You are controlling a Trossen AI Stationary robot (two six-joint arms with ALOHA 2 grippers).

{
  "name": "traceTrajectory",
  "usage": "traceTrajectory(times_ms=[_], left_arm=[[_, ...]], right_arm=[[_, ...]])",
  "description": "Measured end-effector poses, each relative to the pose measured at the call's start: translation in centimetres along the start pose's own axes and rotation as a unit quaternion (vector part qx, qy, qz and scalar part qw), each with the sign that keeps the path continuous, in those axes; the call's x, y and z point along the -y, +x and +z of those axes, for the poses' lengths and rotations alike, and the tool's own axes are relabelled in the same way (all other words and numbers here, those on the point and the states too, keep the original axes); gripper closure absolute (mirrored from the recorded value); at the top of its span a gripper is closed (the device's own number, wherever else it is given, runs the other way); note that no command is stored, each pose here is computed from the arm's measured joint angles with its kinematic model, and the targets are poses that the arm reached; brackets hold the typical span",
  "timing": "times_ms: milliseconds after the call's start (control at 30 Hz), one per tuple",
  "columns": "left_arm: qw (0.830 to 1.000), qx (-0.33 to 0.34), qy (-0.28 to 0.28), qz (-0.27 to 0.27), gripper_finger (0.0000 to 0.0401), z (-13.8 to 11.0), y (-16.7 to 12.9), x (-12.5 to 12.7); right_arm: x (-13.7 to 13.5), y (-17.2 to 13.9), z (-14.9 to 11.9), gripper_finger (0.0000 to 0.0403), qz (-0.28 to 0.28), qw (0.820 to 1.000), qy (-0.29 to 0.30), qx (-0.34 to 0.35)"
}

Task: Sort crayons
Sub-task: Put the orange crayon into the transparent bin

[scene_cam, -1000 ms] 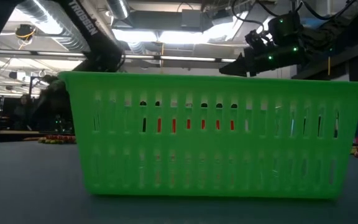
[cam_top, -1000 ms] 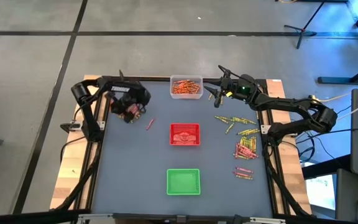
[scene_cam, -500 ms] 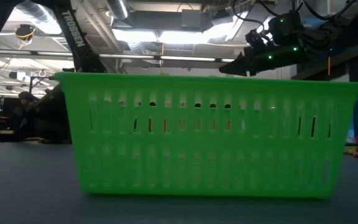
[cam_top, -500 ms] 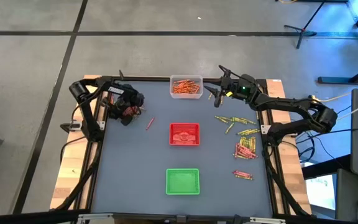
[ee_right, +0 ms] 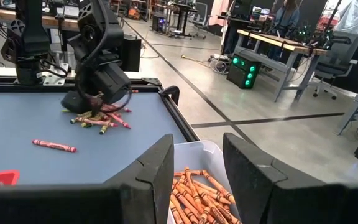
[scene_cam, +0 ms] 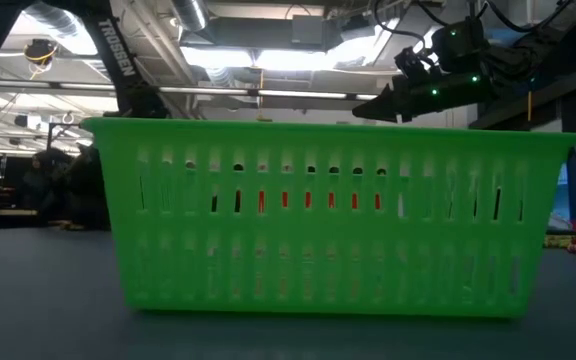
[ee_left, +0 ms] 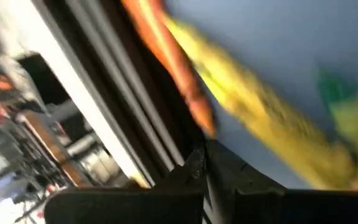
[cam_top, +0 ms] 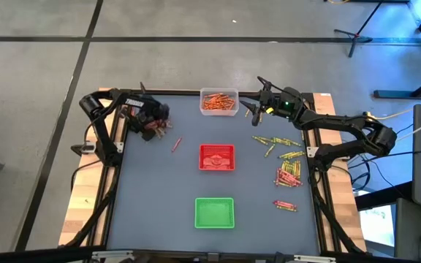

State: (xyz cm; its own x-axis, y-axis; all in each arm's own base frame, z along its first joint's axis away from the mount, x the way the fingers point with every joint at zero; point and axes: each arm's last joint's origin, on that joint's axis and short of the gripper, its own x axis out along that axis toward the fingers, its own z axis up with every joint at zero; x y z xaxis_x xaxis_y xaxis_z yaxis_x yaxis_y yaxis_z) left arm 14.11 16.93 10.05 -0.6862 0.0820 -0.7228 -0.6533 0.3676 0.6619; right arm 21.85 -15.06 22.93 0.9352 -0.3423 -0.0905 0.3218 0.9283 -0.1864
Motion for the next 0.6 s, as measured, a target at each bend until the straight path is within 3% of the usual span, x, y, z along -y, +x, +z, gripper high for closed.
traceTrajectory(times_ms=[200,433,600], left_arm=[[1.0,0.016,0.004,0.008,0.0401,0.4,0.0,-0.1],[0.998,0.045,0.049,0.019,0.0401,0.8,-0.5,0.2],[0.987,0.147,0.0,0.068,0.0401,2.0,-3.4,0.1]], right_arm=[[0.0,0.0,0.0,0.0265,0.0,1.0,0.0,0.0],[0.0,0.0,0.0,0.0265,0.0,1.0,0.0,0.0],[0.0,0.0,0.0,0.0265,-0.001,1.0,0.0,0.002]])
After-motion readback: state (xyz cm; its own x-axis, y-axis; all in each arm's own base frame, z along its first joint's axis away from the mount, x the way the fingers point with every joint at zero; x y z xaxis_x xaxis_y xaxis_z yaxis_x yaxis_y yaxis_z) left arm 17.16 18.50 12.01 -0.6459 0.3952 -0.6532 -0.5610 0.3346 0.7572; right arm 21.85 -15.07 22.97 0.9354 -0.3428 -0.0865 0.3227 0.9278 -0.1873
